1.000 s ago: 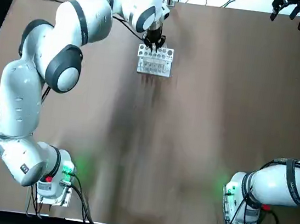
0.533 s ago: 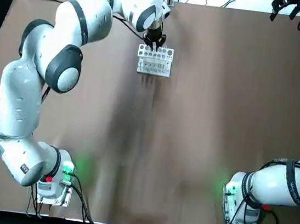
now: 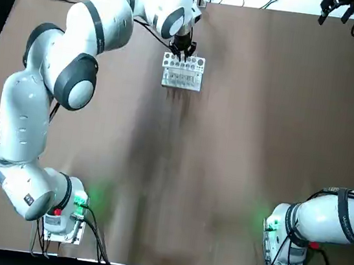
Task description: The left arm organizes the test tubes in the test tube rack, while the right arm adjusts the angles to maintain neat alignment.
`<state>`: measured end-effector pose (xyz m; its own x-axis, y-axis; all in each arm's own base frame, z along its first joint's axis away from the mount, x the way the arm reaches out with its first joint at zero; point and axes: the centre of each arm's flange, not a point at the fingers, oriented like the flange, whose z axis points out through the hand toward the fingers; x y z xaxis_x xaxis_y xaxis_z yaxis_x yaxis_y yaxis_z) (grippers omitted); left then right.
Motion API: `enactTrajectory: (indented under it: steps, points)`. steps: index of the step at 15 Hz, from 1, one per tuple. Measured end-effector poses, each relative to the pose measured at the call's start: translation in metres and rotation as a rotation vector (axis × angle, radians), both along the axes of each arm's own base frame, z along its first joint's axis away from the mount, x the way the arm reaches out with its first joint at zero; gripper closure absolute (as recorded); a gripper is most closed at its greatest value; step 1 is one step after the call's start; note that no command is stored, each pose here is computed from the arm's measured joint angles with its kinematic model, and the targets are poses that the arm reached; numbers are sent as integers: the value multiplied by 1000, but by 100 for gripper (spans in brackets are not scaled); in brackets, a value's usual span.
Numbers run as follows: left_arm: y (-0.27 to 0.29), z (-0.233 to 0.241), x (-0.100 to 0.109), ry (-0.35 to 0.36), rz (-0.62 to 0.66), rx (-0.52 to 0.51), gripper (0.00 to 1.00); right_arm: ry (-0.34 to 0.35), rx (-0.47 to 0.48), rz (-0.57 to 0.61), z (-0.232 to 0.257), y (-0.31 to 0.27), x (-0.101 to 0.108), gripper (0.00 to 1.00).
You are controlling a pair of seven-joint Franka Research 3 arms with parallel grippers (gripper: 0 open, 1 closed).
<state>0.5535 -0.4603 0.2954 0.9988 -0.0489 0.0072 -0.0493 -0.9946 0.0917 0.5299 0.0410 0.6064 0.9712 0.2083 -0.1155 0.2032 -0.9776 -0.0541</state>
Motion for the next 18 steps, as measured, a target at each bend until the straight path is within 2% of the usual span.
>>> enactTrajectory:
  steps: [18]
  points:
    - [-1,-2,0,1,0,1,78,0,0,1,0,1,0,0]
